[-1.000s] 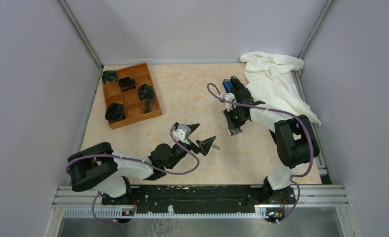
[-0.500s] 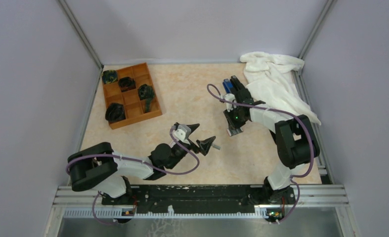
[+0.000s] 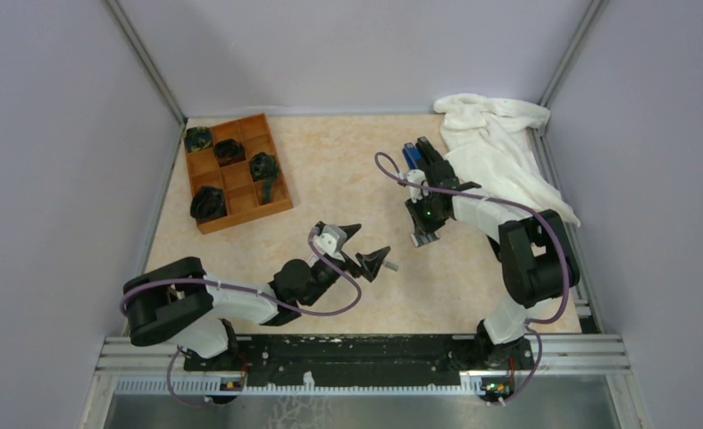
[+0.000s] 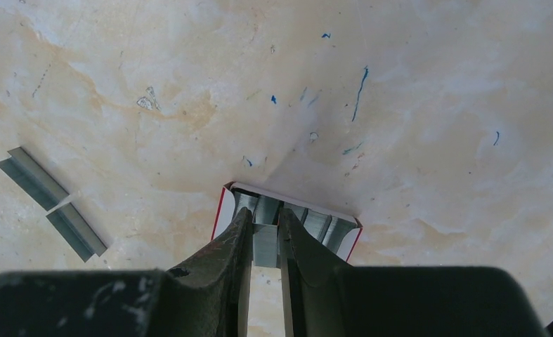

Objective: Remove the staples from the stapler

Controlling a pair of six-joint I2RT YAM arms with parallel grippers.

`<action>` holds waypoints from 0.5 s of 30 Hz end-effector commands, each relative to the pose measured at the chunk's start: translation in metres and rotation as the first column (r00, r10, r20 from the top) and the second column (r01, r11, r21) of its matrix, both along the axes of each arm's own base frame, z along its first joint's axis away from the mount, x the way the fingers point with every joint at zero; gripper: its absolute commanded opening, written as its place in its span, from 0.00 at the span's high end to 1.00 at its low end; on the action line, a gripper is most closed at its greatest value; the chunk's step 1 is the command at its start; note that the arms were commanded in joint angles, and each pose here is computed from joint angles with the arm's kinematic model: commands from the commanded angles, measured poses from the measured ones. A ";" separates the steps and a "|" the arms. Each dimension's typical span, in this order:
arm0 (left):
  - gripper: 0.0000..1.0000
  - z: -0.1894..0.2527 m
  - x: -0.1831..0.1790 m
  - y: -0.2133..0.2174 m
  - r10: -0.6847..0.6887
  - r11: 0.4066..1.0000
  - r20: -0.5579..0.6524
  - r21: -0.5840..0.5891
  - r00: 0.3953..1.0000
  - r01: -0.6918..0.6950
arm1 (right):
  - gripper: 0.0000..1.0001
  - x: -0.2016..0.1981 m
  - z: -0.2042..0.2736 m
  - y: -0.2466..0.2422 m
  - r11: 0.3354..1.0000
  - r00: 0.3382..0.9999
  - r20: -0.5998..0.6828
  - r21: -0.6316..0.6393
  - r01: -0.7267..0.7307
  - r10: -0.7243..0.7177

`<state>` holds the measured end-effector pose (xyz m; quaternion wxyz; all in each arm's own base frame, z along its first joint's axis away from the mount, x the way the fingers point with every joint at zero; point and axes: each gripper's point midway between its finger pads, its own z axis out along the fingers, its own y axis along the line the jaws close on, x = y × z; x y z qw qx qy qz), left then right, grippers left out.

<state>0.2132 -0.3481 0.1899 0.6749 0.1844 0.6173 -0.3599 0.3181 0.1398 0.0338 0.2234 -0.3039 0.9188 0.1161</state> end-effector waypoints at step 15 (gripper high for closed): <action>0.00 0.009 0.003 -0.004 0.009 1.000 0.012 -0.017 1.000 -0.009 | 0.79 0.012 0.019 0.007 1.000 0.999 0.044 0.026 -0.010 0.009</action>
